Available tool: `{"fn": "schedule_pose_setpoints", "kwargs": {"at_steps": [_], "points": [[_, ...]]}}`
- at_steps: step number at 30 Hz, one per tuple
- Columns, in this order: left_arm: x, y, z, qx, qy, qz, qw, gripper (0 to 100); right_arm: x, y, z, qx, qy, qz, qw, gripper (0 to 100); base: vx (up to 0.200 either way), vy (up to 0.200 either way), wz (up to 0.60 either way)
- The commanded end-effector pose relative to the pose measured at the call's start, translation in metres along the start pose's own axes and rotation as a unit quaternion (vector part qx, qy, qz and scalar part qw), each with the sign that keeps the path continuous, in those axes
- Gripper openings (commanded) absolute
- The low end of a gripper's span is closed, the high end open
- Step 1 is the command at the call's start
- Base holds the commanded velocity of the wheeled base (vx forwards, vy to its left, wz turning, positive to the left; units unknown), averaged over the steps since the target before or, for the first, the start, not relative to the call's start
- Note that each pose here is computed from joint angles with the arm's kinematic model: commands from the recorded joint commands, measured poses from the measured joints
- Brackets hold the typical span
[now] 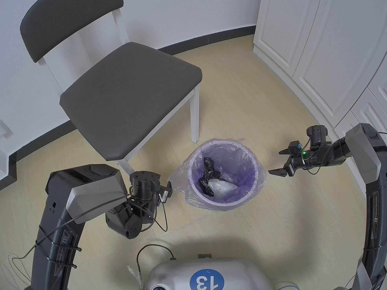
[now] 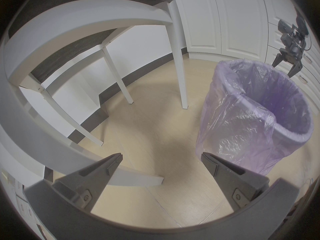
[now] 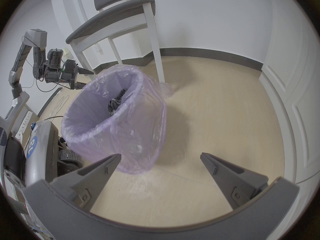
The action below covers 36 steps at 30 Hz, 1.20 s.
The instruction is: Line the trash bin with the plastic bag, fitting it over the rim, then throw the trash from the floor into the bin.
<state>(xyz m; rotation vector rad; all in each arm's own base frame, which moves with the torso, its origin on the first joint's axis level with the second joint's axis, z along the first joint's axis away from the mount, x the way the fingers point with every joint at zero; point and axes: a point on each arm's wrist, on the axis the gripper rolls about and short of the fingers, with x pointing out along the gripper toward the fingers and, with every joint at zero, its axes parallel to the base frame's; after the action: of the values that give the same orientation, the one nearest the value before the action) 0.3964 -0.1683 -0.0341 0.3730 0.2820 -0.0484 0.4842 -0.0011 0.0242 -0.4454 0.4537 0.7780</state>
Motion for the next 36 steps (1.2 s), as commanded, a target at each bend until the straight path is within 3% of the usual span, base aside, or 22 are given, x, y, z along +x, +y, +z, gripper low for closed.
{"fn": "schedule_pose_setpoints", "kwargs": {"at_steps": [1,20,21,36], "points": [[-0.002,0.004,0.005,-0.003,-0.004,0.004,1.0,100,0.014,0.004,-0.003,0.0,0.004,0.013,0.9999,100,0.0,0.0,0.0],[0.001,-0.005,-0.008,0.003,-0.001,-0.002,1.0,100,0.04,0.016,-0.01,-0.002,0.005,0.04,0.9992,100,0.0,0.0,0.0],[0.001,-0.006,-0.009,0.004,0.001,-0.004,1.0,100,0.039,0.015,-0.007,-0.002,-0.004,0.043,0.9991,0,0.0,0.0,0.0],[-0.002,-0.016,-0.012,0.005,-0.005,-0.013,0.9999,100,0.029,0.006,0.002,0.003,-0.027,0.044,0.9986,0,0.0,0.0,0.0]]}}
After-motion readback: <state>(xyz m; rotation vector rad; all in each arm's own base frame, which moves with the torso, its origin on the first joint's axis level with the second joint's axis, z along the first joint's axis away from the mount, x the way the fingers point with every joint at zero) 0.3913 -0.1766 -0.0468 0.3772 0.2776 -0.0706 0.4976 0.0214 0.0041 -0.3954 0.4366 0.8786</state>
